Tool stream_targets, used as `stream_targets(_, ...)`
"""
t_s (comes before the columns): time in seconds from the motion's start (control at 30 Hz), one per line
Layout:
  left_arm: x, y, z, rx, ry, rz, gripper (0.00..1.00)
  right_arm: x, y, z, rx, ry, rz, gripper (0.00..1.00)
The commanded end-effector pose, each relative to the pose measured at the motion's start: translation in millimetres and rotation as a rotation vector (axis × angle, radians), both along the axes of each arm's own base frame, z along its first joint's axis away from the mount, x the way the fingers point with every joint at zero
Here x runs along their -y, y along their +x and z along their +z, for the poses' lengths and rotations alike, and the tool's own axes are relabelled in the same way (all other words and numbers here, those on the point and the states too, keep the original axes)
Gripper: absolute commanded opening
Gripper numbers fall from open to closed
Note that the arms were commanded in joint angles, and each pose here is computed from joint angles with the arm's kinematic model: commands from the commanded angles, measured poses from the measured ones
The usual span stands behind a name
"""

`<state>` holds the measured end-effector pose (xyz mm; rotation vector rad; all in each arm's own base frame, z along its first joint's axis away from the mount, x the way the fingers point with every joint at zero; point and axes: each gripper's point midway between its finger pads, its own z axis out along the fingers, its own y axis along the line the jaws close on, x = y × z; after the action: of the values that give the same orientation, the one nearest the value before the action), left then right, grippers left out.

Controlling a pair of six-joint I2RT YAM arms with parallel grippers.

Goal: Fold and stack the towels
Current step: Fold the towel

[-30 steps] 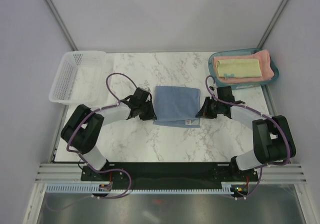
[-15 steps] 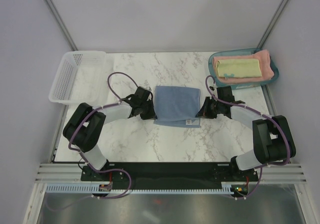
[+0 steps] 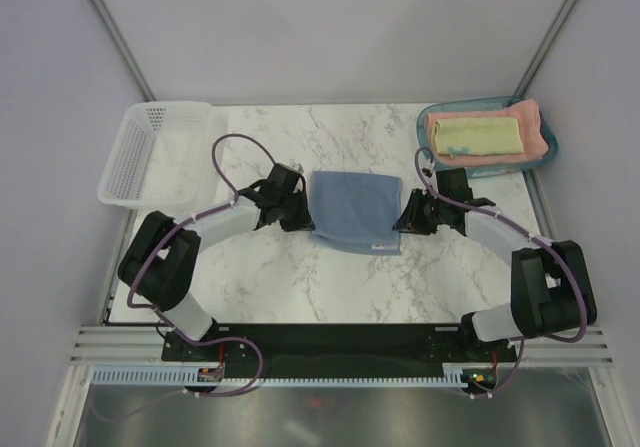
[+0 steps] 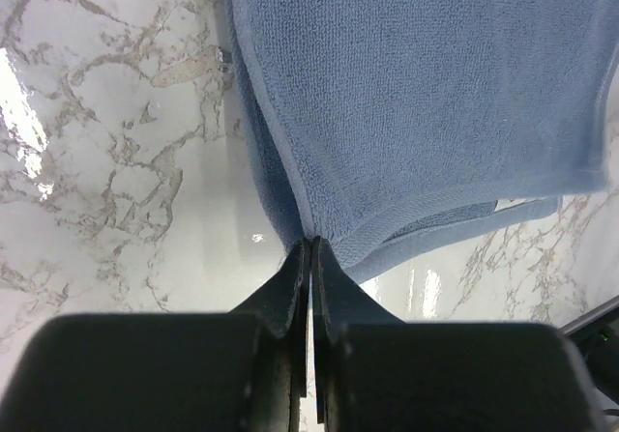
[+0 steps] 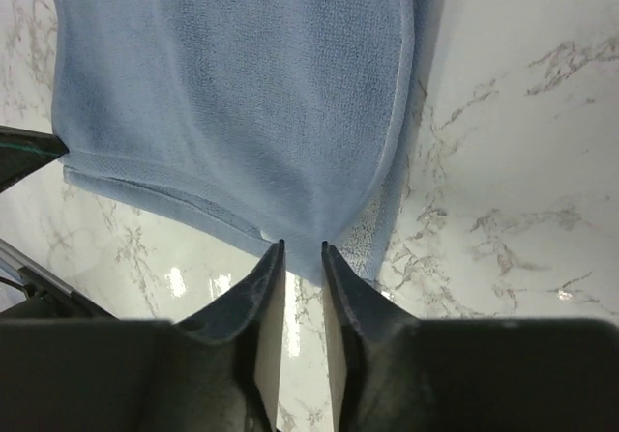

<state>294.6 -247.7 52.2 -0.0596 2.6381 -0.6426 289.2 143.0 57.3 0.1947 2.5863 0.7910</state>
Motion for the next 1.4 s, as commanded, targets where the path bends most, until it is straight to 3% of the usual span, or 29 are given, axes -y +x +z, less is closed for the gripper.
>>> stream_targets(0.0, 0.4, -4.3, 5.9, 0.007, 0.008, -0.046, 0.02, 3.7, -2.1, 8.0, 0.009, -0.014, -0.012, 0.32)
stream_targets(0.13, -0.2, -11.2, -7.1, -0.016, 0.002, -0.054, 0.02, 5.3, -11.0, -0.2, -0.022, -0.015, -0.024, 0.41)
stream_targets(0.3, 2.5, -11.8, -10.6, -0.018, -0.011, -0.063, 0.02, 6.9, -17.5, -7.9, -0.056, -0.017, -0.052, 0.41)
stream_targets(0.57, 3.9, -12.2, -14.8, -0.033, -0.009, -0.071, 0.03, 12.8, -15.1, -24.7, -0.085, -0.042, -0.105, 0.36)
stream_targets(0.9, 4.3, -11.6, -17.4, -0.041, -0.008, -0.064, 0.22, 12.5, -9.7, -31.5, -0.086, -0.045, -0.116, 0.35)
stream_targets(1.37, 6.4, -9.3, -19.4, -0.047, -0.010, -0.060, 0.25, 13.8, -6.4, -28.0, -0.070, -0.045, -0.131, 0.26)
